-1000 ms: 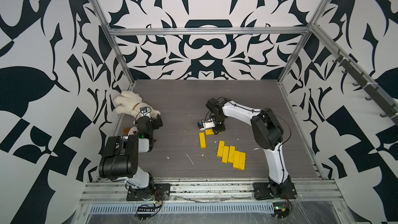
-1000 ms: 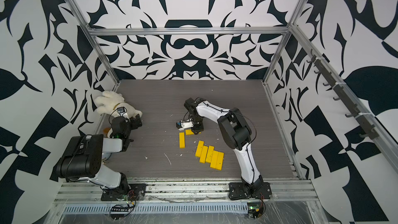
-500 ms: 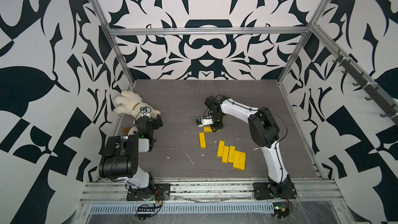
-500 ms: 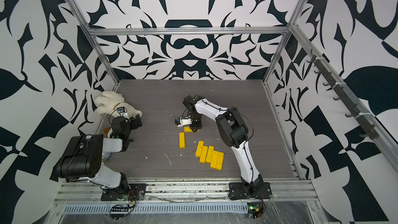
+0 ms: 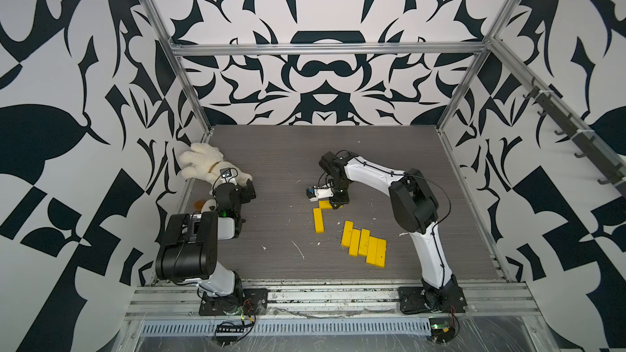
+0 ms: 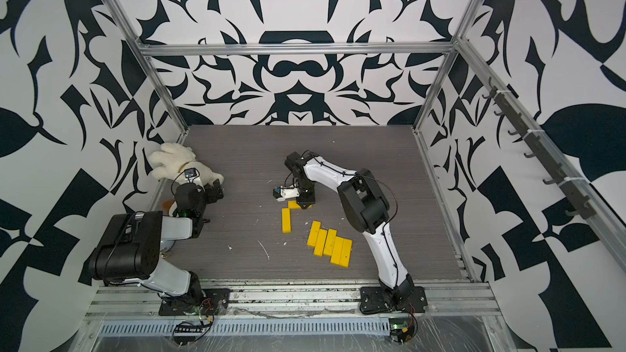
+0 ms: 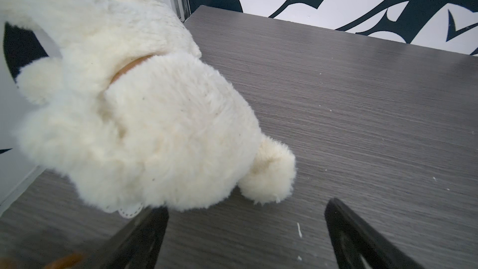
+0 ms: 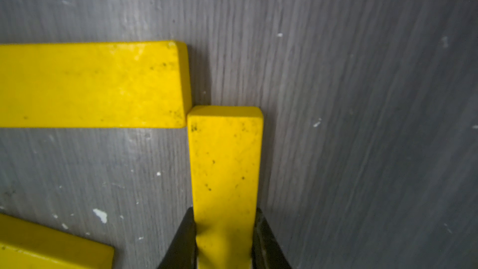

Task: Assemble the number 8 with building blocks
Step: Assemble the building block at the center of the board, then move the building block to the center of the board.

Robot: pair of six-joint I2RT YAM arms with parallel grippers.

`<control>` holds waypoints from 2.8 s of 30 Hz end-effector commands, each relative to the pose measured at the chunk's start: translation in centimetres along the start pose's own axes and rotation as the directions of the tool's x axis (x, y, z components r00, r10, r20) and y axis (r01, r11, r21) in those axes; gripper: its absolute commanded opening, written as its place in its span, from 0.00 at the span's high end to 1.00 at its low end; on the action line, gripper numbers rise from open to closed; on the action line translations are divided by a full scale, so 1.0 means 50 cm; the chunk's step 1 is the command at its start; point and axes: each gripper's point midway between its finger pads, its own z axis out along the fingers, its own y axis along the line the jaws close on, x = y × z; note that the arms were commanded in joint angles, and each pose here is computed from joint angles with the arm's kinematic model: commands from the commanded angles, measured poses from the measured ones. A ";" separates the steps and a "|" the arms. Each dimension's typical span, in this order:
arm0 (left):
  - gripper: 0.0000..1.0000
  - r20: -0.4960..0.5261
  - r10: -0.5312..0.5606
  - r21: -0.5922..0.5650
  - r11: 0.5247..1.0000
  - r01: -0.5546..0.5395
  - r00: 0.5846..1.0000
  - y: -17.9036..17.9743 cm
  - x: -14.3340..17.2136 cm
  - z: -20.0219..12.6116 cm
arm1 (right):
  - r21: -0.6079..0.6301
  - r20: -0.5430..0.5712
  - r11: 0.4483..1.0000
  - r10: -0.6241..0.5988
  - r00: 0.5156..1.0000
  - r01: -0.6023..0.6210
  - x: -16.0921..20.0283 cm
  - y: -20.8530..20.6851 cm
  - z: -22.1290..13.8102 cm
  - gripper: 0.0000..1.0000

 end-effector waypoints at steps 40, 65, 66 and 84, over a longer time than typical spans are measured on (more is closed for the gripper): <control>0.01 0.029 -0.004 0.005 1.000 0.004 1.000 0.000 -0.018 0.000 | 0.287 0.534 0.647 0.504 0.679 -0.707 -0.008 -0.048 -0.395 0.01; 0.01 0.027 -0.004 0.005 1.000 0.004 1.000 -0.001 -0.017 0.001 | -0.135 0.056 0.513 0.858 0.511 -0.848 0.020 0.376 -0.034 0.60; 0.01 0.027 -0.004 0.006 1.000 0.004 1.000 -0.001 -0.018 0.001 | -0.133 0.051 0.514 0.857 0.512 -0.847 0.024 0.379 -0.028 0.60; 0.01 0.027 -0.004 0.005 1.000 0.004 1.000 0.000 -0.018 0.001 | -0.012 -0.004 0.393 0.920 0.393 -0.920 0.146 0.363 -0.004 0.58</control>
